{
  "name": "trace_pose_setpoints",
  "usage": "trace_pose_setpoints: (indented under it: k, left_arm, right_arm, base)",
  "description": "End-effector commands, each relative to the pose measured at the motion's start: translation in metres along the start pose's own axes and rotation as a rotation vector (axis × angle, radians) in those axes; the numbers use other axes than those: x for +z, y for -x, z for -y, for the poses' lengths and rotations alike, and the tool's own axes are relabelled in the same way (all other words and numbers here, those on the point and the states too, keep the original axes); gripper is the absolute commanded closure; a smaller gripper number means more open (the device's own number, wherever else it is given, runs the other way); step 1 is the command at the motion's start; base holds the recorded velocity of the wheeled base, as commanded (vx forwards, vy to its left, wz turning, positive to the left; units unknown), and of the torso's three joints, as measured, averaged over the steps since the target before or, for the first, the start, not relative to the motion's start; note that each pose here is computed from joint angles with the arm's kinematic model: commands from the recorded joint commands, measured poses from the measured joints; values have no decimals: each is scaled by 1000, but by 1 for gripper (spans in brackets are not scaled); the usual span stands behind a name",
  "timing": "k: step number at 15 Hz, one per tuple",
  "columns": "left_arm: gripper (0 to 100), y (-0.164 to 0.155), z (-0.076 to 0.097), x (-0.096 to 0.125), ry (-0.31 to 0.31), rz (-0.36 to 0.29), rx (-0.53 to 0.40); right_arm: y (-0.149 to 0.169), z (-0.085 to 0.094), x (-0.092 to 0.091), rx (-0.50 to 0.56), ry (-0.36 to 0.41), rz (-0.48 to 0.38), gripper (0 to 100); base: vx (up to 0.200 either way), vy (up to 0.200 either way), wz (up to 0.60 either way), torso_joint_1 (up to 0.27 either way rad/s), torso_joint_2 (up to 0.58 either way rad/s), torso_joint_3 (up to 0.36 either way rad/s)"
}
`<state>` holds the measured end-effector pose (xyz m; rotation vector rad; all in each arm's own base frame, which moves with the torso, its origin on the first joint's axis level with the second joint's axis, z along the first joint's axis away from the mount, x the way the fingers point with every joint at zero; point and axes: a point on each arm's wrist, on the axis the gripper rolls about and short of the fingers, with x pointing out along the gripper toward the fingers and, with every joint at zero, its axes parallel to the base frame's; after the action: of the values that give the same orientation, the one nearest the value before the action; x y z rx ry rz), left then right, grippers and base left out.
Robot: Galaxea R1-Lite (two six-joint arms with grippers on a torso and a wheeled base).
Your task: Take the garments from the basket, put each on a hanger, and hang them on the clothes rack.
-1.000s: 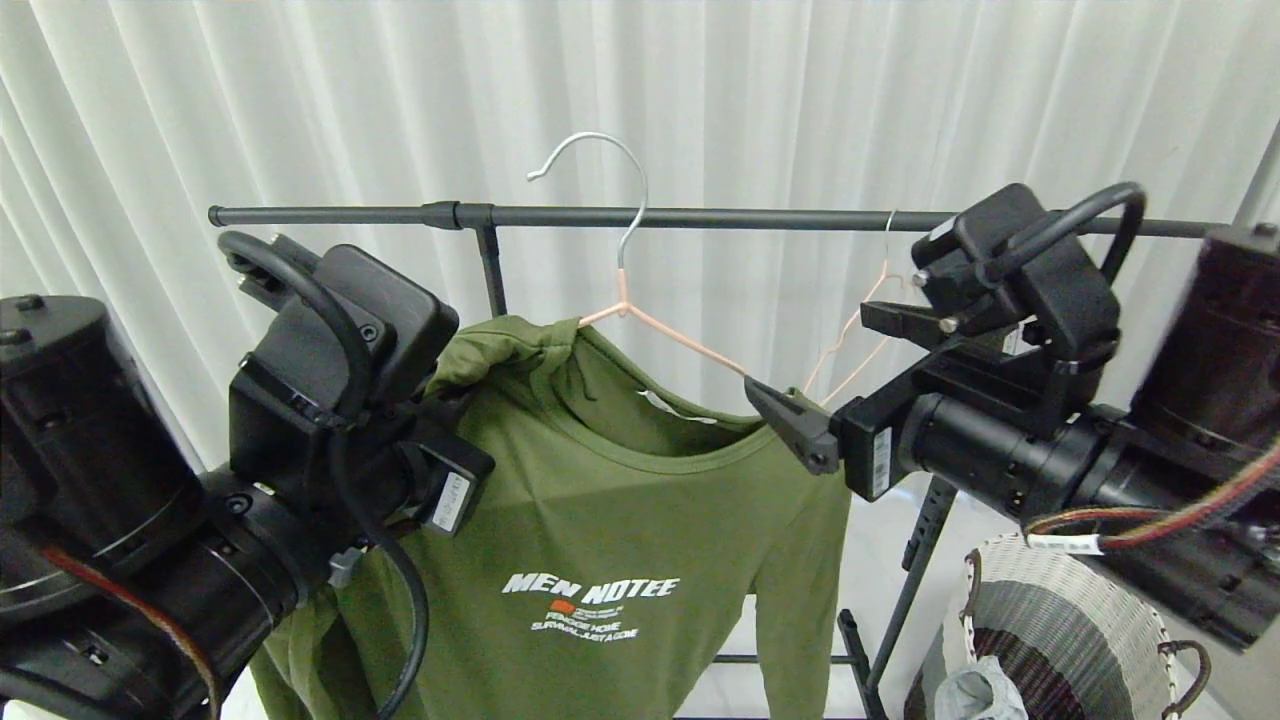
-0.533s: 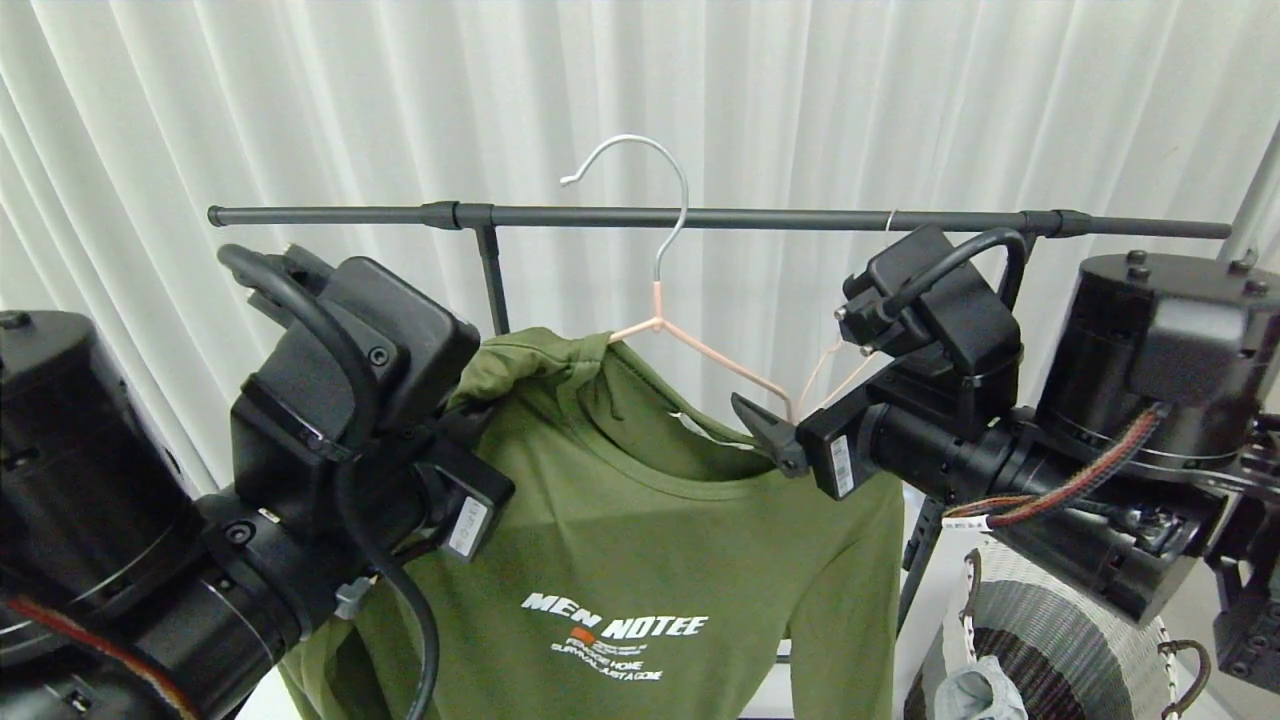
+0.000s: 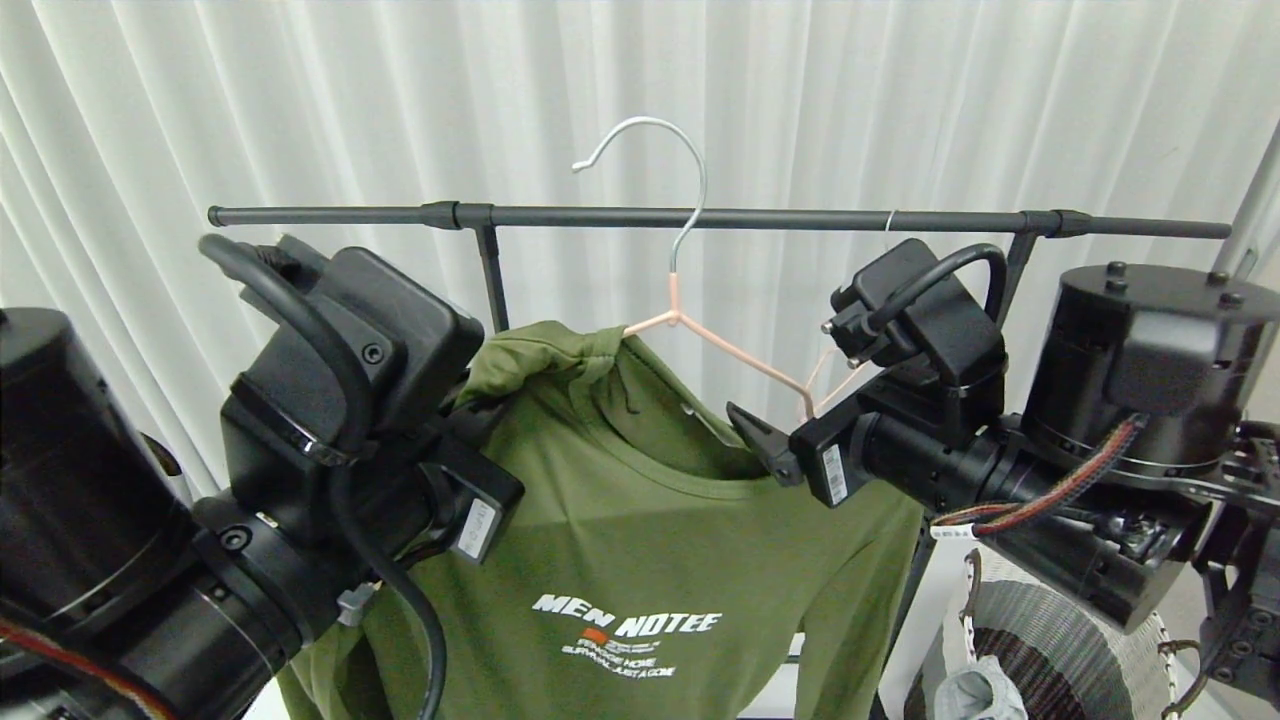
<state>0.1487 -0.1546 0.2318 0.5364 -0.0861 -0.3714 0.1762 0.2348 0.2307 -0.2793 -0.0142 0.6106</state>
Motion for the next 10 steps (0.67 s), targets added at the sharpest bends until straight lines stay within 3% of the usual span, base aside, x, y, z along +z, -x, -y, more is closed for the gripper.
trace_pose_setpoints:
  k: [1, 2, 10]
  left_arm:
    - [100, -1, 2, 0, 0, 2, -2]
    - [100, -1, 1, 0, 0, 3, -1]
    - [100, 0, 3, 0, 0, 12, -19]
  right_arm:
    - [1, -2, 0, 7, 3, 2, 0]
    - [1, -2, 0, 9, 4, 2, 100]
    - [2, -4, 1, 16, 3, 6, 100]
  base:
    - [0, 0, 0, 0, 0, 0]
    - [0, 0, 0, 0, 0, 0]
    - [0, 0, 0, 0, 0, 0]
